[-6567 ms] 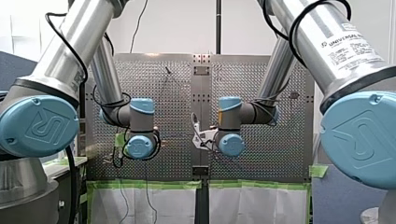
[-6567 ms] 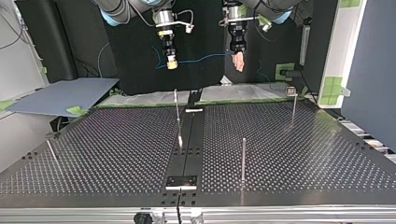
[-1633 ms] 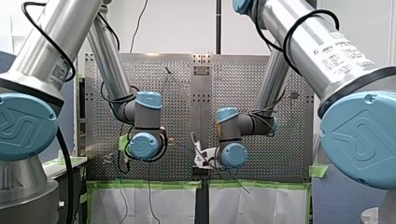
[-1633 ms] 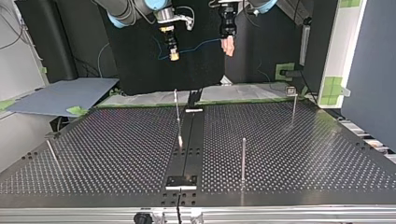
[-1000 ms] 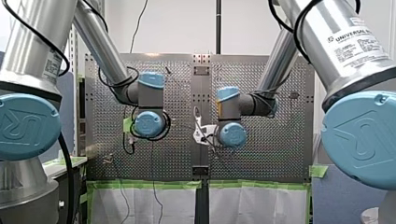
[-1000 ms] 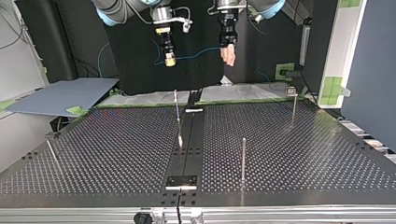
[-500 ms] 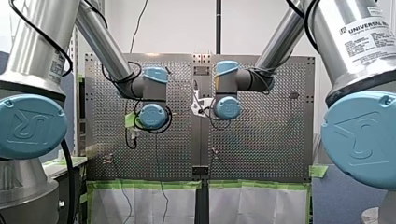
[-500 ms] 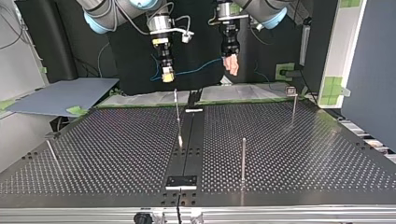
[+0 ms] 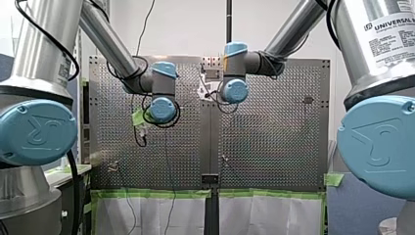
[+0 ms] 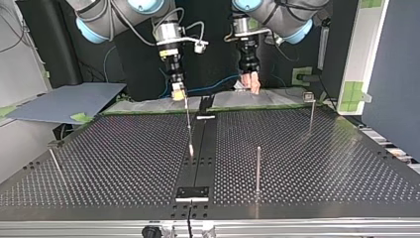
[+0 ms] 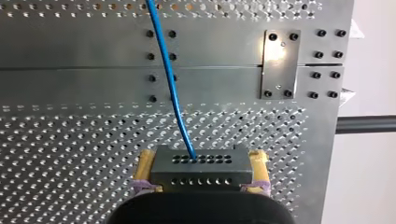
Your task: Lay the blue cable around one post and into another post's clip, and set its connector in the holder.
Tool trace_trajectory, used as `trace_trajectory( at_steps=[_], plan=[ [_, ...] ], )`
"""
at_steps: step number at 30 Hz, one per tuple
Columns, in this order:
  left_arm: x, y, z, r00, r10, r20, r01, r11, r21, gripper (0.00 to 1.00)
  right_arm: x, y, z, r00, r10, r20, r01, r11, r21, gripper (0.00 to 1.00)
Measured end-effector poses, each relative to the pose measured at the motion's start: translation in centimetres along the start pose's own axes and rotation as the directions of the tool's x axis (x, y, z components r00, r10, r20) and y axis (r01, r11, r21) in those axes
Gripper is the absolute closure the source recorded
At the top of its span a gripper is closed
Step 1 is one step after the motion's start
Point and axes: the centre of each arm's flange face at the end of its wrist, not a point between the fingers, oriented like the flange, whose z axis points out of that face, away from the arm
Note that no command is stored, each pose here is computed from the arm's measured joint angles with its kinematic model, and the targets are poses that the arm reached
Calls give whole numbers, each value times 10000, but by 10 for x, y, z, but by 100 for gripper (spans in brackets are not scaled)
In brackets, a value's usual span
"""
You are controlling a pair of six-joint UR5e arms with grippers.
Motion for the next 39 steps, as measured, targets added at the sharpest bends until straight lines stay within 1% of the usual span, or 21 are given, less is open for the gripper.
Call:
trace_trajectory(
  at_steps=[5, 10, 13, 16, 20, 25, 30, 33, 39],
  plan=[
    [-33, -3, 19, 9992, -296, 284, 293, 9995, 98, 0, 21, 0, 8, 9999, -57, -114, 57, 10000, -16, 100],
    [-65, -6, 36, 9973, -437, 590, 425, 9989, 212, 0, 45, -1, 16, 9997, -60, -248, 60, 10000, -17, 100],
    [-85, -6, 44, 9951, -548, 826, 538, 9985, 142, 0, 56, -3, 20, 9996, -78, -282, 80, 9999, 80, 100],
    [-105, -3, 52, 9917, -657, 1107, 665, 9978, -40, 0, 66, -7, 23, 9995, -123, -300, 130, 9997, 228, 100],
    [-138, -3, 59, 9852, -794, 1521, 834, 9963, -202, 0, 77, -10, 27, 9992, -257, -312, 266, 9992, 308, 100],
    [-172, -10, 59, 9775, -975, 1873, 1011, 9948, -100, 0, 93, -11, 33, 9988, -362, -322, 372, 9988, 304, 100],
    [-207, -19, 55, 9705, -1051, 2170, 1033, 9945, 195, 0, 109, -8, 40, 9989, -342, -321, 351, 9990, 278, 100],
    [-218, -23, 58, 9711, -959, 2186, 928, 9954, 247, 0, 118, -9, 43, 9989, -337, -317, 347, 9989, 318, 100],
    [-231, -29, 70, 9763, -795, 2014, 764, 9968, 232, 0, 142, -11, 50, 9989, -338, -337, 353, 9984, 450, 100]
  ],
)
